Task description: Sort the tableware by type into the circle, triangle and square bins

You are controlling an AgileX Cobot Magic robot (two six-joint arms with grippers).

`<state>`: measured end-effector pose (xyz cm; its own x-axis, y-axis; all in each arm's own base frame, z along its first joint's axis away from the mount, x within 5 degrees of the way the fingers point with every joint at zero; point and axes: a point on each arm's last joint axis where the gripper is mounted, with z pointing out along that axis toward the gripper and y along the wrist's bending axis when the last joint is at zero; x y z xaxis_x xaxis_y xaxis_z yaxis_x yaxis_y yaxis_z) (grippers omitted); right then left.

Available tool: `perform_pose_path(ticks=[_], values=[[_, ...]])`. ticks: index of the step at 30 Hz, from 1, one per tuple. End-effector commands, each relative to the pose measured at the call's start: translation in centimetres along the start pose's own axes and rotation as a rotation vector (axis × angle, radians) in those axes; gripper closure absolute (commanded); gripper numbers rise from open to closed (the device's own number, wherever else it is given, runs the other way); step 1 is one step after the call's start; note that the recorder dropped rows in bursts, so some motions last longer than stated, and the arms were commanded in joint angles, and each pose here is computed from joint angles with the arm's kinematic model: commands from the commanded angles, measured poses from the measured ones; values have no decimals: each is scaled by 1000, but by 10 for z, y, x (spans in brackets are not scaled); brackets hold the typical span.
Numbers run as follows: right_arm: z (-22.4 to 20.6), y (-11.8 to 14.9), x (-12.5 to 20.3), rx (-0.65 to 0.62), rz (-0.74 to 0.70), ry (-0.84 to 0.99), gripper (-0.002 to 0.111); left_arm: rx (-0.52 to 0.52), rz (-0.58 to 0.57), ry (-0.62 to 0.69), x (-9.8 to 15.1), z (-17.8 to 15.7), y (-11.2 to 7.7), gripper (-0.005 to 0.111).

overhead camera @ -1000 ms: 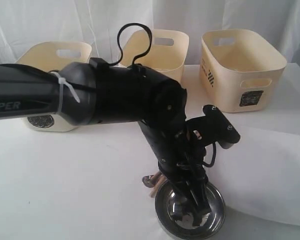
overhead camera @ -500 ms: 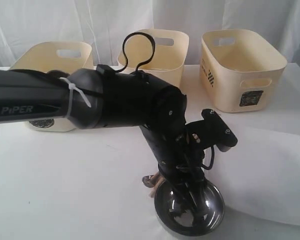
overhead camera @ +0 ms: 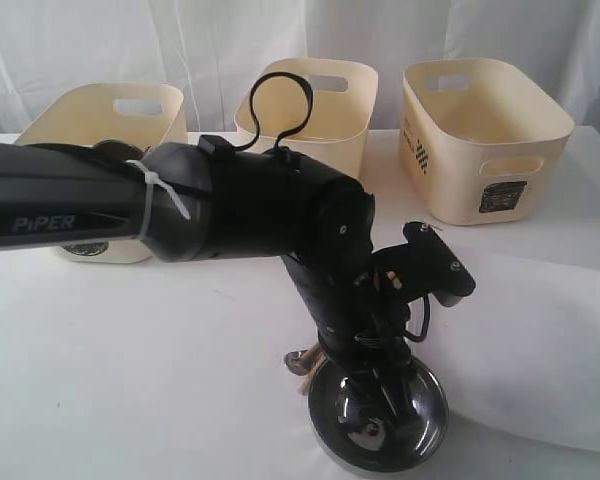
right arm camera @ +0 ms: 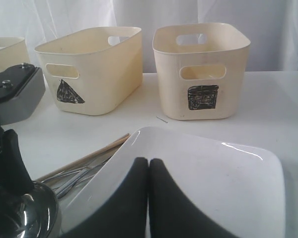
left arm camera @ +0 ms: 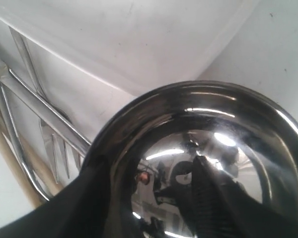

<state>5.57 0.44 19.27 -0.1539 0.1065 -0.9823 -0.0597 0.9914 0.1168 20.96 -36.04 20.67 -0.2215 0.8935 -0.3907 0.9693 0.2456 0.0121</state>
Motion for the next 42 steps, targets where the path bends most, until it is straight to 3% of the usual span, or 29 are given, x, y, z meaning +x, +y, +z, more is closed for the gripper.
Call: perform_pose_path(ticks=[1,32,35,42], values=[[0,0,0,5,0,-14,108,17,-18,5,1,0,0,52],[0,0,0,5,0,-14,108,43,-25,50,5,0,-3,52],[0,0,0,5,0,-14,108,47,-25,58,6,0,-3,59],[0,0,0,5,0,-14,108,51,-23,67,6,0,-4,96]])
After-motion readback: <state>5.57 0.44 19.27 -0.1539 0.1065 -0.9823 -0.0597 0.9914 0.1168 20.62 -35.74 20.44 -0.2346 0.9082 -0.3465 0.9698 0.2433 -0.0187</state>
